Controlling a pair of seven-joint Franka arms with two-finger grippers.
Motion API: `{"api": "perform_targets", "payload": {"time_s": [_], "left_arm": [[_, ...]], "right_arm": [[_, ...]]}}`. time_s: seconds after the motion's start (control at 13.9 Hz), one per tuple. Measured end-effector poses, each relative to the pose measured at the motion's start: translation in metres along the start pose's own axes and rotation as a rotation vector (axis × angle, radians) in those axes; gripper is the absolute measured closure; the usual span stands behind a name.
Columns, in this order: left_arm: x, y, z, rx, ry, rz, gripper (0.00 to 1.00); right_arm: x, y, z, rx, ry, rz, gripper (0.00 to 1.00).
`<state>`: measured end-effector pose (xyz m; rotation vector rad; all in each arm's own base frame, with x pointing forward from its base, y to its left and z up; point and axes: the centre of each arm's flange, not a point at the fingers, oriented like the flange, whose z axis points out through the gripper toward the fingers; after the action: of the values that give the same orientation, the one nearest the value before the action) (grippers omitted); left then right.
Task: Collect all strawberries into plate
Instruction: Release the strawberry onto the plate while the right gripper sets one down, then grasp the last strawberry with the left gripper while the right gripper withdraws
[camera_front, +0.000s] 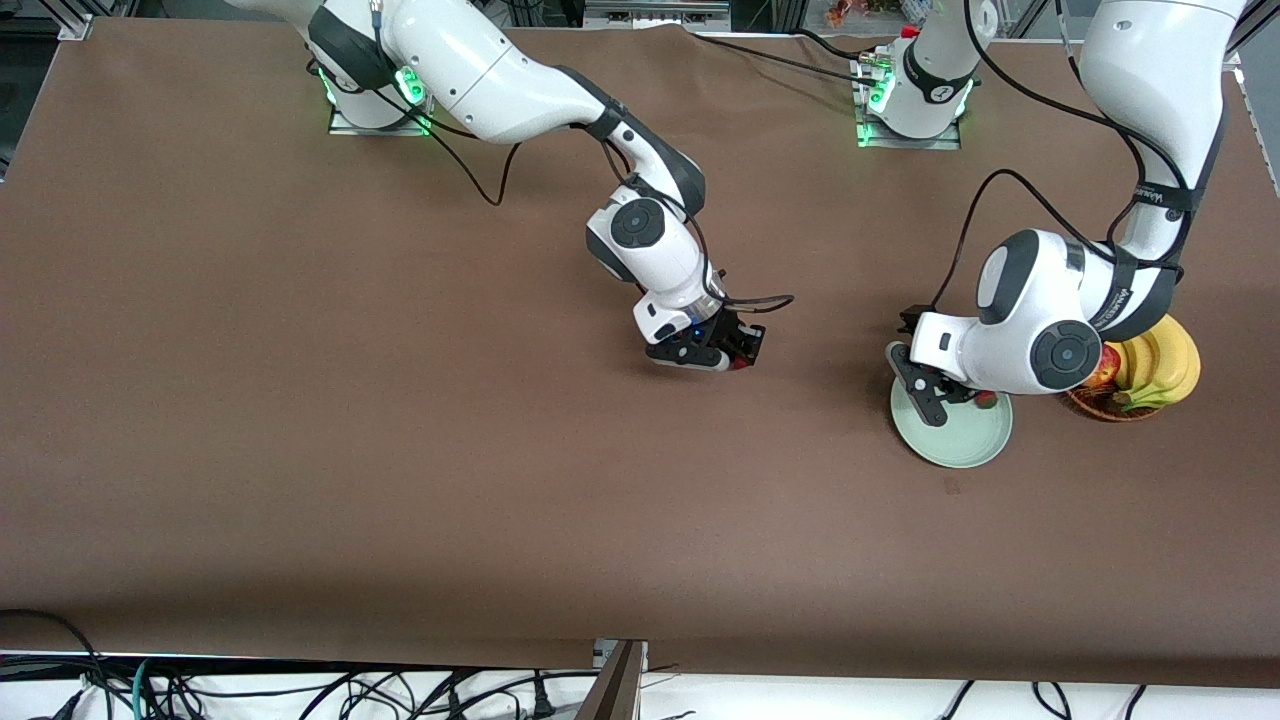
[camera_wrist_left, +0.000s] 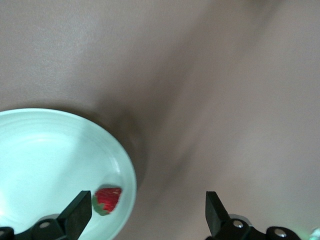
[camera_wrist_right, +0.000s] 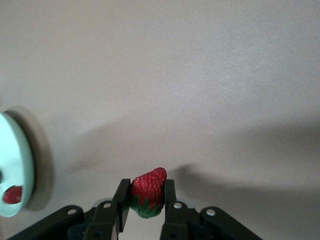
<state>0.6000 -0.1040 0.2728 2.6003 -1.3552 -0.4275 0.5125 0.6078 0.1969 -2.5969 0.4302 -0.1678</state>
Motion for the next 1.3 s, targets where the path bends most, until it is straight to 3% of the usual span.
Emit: {"api": "perform_targets", "payload": {"time_s": [0.07,0.29,0.36,0.51,0.87,1.3], "left_arm": [[0.012,0.015,-0.006,-0.003,0.0,-0.061,0.0],[0.055,0.068,-0.012,-0.005,0.008,-0.235,0.0],[0.064,0.08,-0.012,-0.002,0.008,-0.276,0.0],[0.068,0.082,-0.01,0.005,0.025,-0.298,0.0],[0.096,0.085,0.007,0.028,0.129,-0.306,0.0],[0.158,0.107,0.03,0.072,0.4,-0.328,0.0]], "right_arm": [[0.003,0.002,0.002,-0.003,0.004,-0.003,0.64],[0.02,0.003,-0.004,-0.006,0.036,-0.023,0.33],[0.032,0.002,-0.01,-0.032,0.04,-0.036,0.19],[0.058,0.004,-0.028,-0.099,0.027,-0.092,0.0],[0.163,0.03,-0.141,-0.298,-0.082,-0.262,0.0],[0.248,0.099,-0.27,-0.448,-0.259,-0.337,0.0]]}}
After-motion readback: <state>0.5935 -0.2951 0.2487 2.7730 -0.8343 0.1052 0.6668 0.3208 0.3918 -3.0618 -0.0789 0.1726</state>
